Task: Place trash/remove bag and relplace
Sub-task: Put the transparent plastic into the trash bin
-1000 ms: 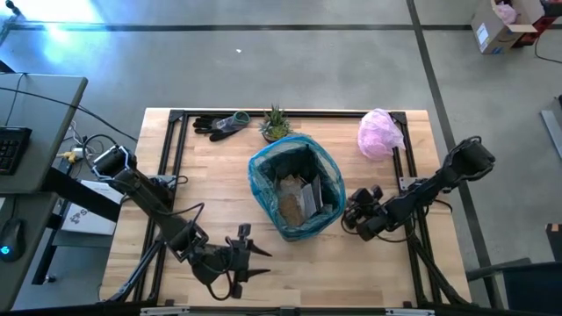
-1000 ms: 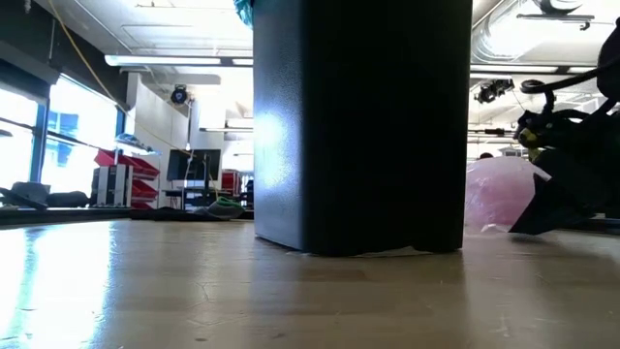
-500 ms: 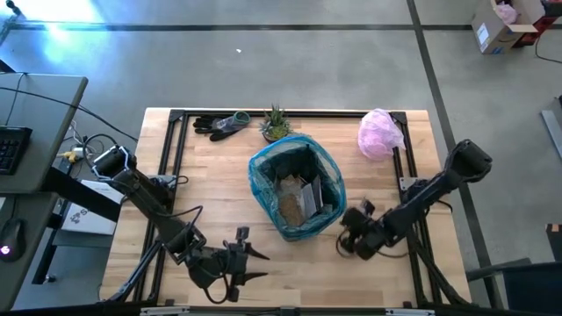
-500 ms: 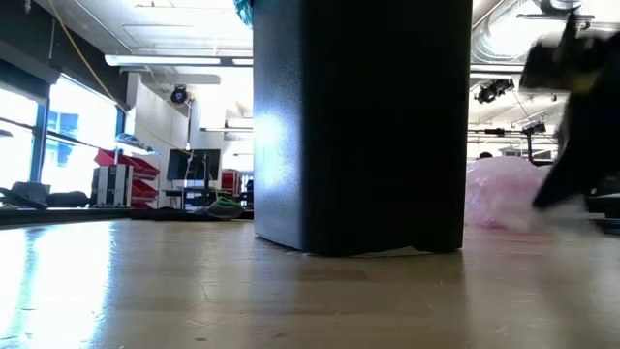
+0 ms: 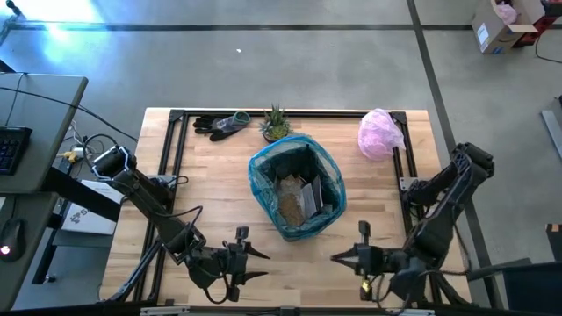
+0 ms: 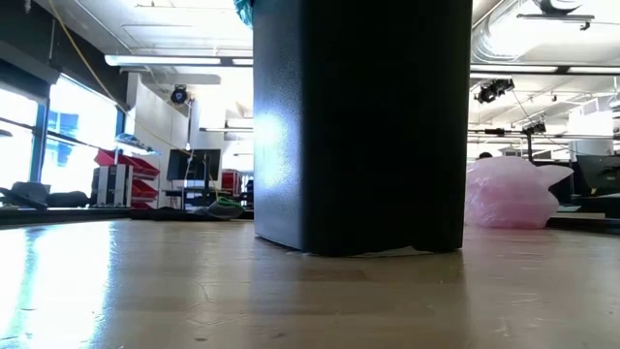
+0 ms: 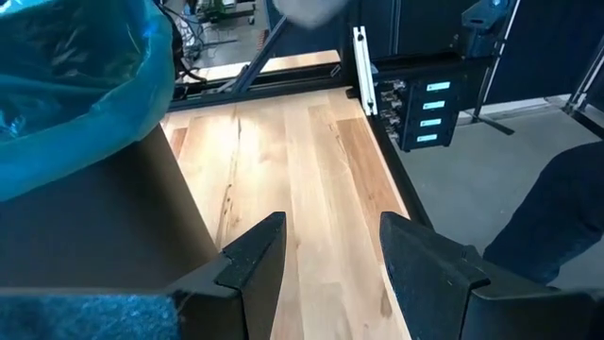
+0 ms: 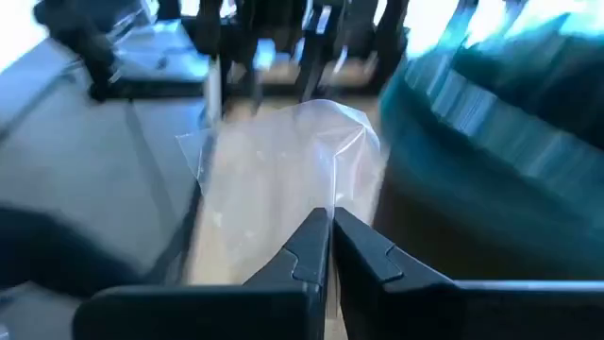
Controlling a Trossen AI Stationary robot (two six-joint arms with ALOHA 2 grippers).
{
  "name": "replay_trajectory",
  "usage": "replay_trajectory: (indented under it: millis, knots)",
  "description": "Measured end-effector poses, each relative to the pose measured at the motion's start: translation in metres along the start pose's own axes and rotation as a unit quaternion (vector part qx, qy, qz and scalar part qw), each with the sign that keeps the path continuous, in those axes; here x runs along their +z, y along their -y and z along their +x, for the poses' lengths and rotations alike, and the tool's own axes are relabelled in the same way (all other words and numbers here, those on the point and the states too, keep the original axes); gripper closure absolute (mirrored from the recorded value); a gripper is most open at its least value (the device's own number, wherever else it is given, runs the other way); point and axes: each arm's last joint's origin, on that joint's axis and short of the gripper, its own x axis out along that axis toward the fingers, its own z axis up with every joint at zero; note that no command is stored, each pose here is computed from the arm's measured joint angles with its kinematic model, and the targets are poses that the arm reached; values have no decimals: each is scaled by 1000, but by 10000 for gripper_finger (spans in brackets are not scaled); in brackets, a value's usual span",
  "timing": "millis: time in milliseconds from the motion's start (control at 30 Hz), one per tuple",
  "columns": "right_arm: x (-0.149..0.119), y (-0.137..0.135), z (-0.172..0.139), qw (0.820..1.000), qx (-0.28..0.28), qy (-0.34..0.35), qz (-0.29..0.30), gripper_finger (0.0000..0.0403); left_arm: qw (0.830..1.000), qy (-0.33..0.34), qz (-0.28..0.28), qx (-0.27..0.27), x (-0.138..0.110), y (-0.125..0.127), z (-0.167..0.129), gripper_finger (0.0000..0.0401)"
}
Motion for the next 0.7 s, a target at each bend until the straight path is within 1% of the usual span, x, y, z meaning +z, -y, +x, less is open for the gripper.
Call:
replay_trajectory:
  millis: [67, 167, 233, 333, 433, 567, 633, 700]
  knots:
    - [22, 4, -2, 998, -32, 33, -40, 403, 1000, 3, -4, 1, 1, -1, 1, 242]
    - [54, 19, -1, 990, -94, 66, -82, 403, 1000, 5, -8, 1, 1, -1, 1, 243]
    - [74, 34, 5, 985, -122, 72, -97, 403, 1000, 5, -11, 1, 1, -1, 1, 242]
    - [92, 59, 19, 981, -146, 63, -107, 403, 1000, 6, -19, 0, 1, 0, 1, 243]
    - [99, 87, 35, 980, -161, 31, -112, 403, 1000, 6, -22, -1, 1, 1, 0, 242]
    - [90, 120, 49, 978, -187, -44, -84, 402, 1000, 5, -20, -6, 0, 4, -2, 243]
    - [83, 130, 53, 978, -187, -78, -53, 392, 1000, 4, -18, -10, -1, 6, -3, 243]
    - [78, 134, 55, 978, -181, -99, -35, 368, 1000, -1, -15, -9, -3, 7, -5, 243]
